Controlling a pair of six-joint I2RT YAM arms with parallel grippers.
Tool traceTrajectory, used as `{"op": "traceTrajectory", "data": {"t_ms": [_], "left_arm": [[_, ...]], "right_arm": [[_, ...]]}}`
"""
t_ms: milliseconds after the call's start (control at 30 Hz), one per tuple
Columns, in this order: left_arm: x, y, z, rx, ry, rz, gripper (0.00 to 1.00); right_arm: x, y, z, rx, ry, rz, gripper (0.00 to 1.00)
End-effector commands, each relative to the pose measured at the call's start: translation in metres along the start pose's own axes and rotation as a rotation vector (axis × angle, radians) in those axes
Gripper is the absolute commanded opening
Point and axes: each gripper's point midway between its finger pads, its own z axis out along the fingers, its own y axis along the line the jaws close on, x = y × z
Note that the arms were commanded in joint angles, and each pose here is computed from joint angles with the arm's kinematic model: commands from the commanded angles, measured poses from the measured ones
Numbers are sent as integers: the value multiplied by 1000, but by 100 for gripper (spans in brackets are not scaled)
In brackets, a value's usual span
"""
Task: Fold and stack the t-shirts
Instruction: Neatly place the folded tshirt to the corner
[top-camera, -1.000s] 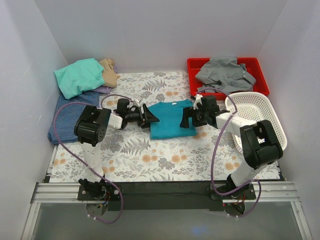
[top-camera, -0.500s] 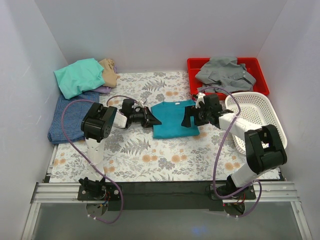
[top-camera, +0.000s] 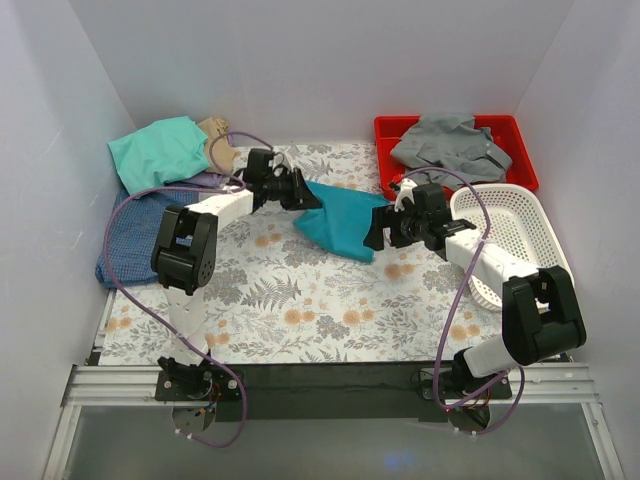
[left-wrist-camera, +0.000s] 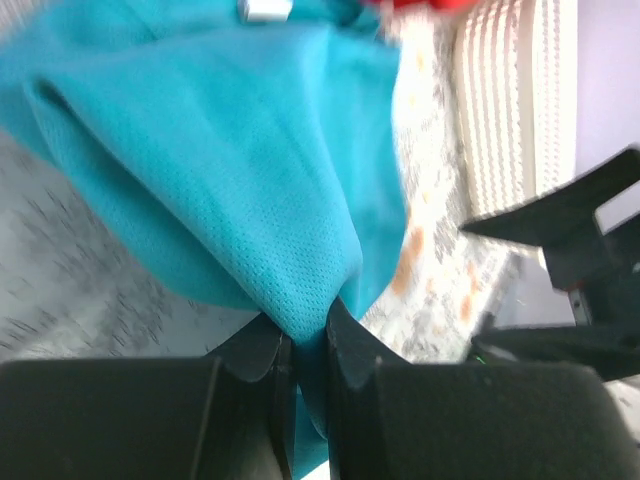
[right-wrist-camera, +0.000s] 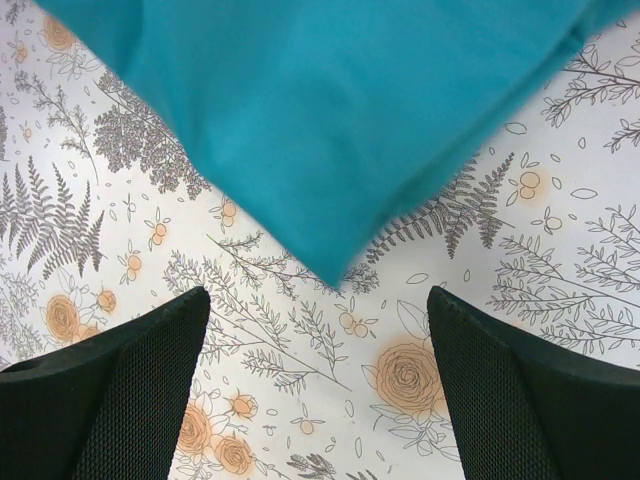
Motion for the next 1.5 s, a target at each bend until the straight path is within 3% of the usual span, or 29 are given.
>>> {"op": "traceTrajectory", "data": {"t_ms": [0, 233, 400, 633, 733, 900, 1100, 1233, 1300, 1333, 1433, 1467], "left_arm": [[-43, -26, -37, -142, -64, 210, 0], [-120, -13, -76, -322, -115, 370, 0], [-191, 15, -129, -436, -237, 435, 0], [-299, 35, -232, -698, -552, 647, 0], [-326, 54, -274, -811, -640, 697, 0], [-331, 103, -329, -988, -676, 652, 0], [-316, 125, -389, -1088, -756, 575, 0], [-313, 147, -430, -1262, -809, 498, 0], [-304, 165, -446, -1354, -819, 426, 16], [-298, 181, -449, -1404, -810, 385, 62], [-280, 199, -457, -1490, -801, 307, 76], [-283, 186, -452, -1423, -812, 326, 77]], "right_arm": [[-7, 2, -1, -11, -9, -13, 95], [2, 4, 9, -48, 31, 1, 94], [7, 2, 18, -59, 57, 4, 94], [15, 5, 37, -129, 108, 19, 93], [22, 6, 46, -163, 143, 37, 93], [35, 5, 59, -190, 183, 69, 92], [39, 9, 68, -233, 205, 97, 91], [39, 11, 69, -251, 206, 102, 91], [40, 12, 68, -256, 205, 101, 91], [41, 13, 67, -259, 207, 102, 91], [40, 16, 64, -270, 204, 99, 91], [39, 16, 62, -270, 198, 95, 91]]}}
